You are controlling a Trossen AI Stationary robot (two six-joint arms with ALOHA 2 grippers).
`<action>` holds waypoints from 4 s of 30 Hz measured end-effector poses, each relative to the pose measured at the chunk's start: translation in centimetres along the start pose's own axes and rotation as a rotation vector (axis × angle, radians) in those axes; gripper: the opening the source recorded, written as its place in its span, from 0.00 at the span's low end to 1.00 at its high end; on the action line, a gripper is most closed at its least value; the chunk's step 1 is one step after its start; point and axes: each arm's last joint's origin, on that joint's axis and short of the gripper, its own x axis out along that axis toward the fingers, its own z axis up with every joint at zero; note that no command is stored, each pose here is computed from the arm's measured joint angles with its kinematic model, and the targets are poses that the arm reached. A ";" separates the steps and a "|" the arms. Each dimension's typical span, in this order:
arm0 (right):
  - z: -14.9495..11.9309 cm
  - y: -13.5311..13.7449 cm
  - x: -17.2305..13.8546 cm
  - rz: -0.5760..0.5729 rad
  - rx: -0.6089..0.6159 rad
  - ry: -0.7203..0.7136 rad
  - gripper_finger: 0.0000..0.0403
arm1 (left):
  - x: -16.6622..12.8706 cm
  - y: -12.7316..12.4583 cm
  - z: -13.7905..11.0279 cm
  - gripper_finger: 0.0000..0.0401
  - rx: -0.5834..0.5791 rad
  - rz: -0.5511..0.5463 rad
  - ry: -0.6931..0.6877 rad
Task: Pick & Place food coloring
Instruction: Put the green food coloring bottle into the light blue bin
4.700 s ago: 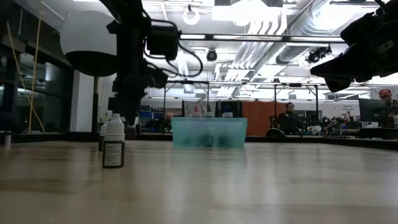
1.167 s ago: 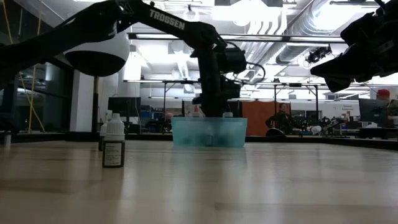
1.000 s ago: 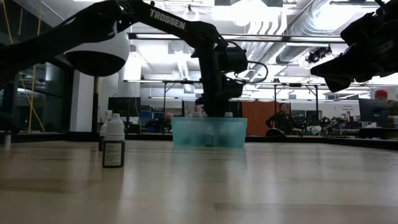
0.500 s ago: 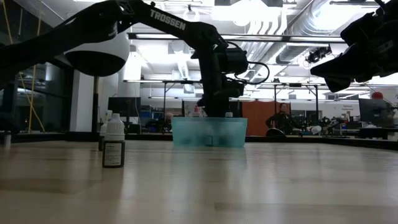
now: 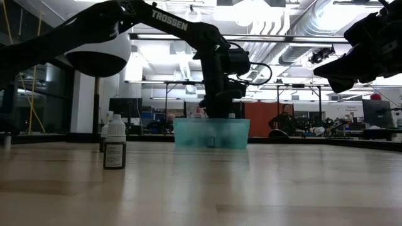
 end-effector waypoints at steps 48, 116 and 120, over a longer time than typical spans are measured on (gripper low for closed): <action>0.0 0.0 0.0 0.000 0.000 0.000 0.00 | -21.1 -12.3 -12.0 0.40 0.210 -0.186 0.076; 0.0 0.0 0.0 0.000 0.000 -0.003 0.00 | -4.5 -14.8 -22.7 0.40 -0.252 -0.060 0.159; 0.0 0.0 0.0 0.000 0.000 -0.003 0.00 | -4.4 -14.7 -22.8 0.40 -0.253 -0.051 0.171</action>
